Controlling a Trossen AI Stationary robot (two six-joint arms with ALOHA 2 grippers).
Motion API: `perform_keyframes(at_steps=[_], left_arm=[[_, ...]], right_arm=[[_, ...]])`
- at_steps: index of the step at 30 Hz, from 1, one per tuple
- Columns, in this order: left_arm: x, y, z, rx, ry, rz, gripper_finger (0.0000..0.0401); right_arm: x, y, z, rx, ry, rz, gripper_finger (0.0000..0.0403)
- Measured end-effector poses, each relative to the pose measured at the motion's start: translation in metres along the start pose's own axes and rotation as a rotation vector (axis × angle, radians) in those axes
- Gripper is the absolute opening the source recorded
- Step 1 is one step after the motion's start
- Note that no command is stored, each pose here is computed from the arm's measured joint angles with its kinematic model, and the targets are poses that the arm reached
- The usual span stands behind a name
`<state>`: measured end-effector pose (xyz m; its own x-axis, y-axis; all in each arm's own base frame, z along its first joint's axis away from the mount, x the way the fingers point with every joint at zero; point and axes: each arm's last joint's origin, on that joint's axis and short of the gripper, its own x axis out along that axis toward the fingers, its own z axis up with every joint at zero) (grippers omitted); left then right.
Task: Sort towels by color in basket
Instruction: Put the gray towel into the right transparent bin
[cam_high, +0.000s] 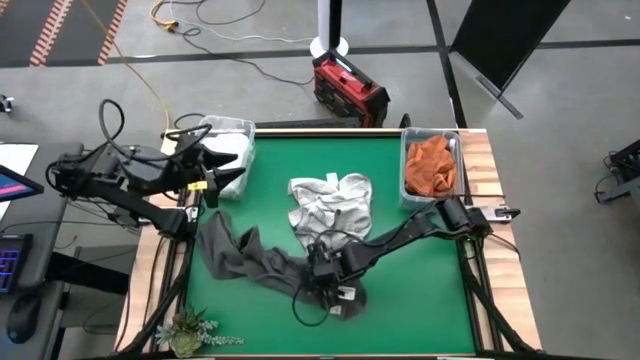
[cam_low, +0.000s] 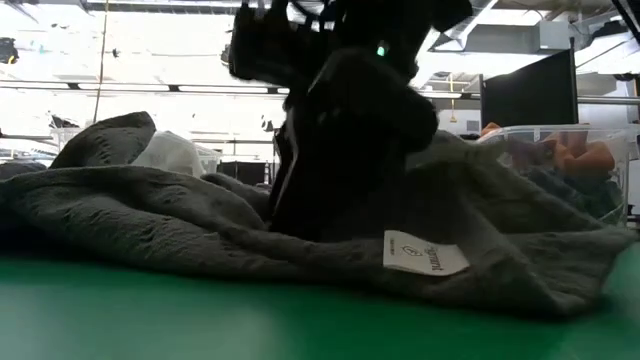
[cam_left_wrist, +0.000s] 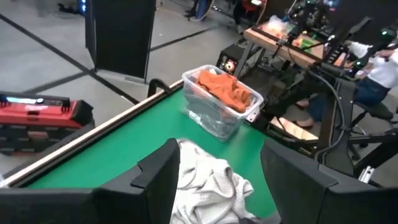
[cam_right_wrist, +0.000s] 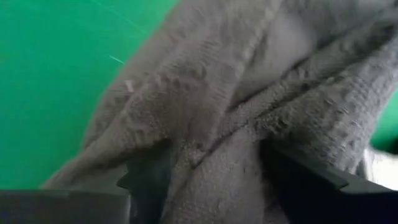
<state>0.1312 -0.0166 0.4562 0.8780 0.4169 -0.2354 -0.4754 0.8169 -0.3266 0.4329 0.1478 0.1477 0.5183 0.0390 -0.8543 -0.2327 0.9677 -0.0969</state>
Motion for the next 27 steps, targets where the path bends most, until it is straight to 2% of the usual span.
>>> perform_keyframes(at_steps=[2,4,10,17,22,27], left_arm=[[0.0,0.001,-0.001,-0.003,0.013,0.008,0.0214],[-0.001,0.003,-0.003,-0.016,0.027,0.017,0.0214],[-0.001,0.003,-0.005,-0.044,0.04,0.025,0.0214],[-0.001,-0.001,0.0,0.007,-0.006,-0.013,0.0214],[0.0,-0.001,0.001,0.02,-0.034,0.035,0.0214],[-0.004,0.003,0.003,0.044,-0.059,0.061,0.0214]], right_arm=[[0.003,-0.002,-0.004,0.046,0.037,-0.007,0.0265],[0.003,-0.003,-0.007,0.073,0.065,-0.011,0.0224],[-0.019,-0.013,-0.005,0.159,0.095,-0.019,0.0032],[-0.109,-0.037,0.024,0.288,-0.15,-0.008,0.0029],[-0.206,-0.062,0.038,0.351,-0.47,0.0,0.0027],[-0.306,-0.083,0.03,0.362,-0.805,-0.049,0.0027]])
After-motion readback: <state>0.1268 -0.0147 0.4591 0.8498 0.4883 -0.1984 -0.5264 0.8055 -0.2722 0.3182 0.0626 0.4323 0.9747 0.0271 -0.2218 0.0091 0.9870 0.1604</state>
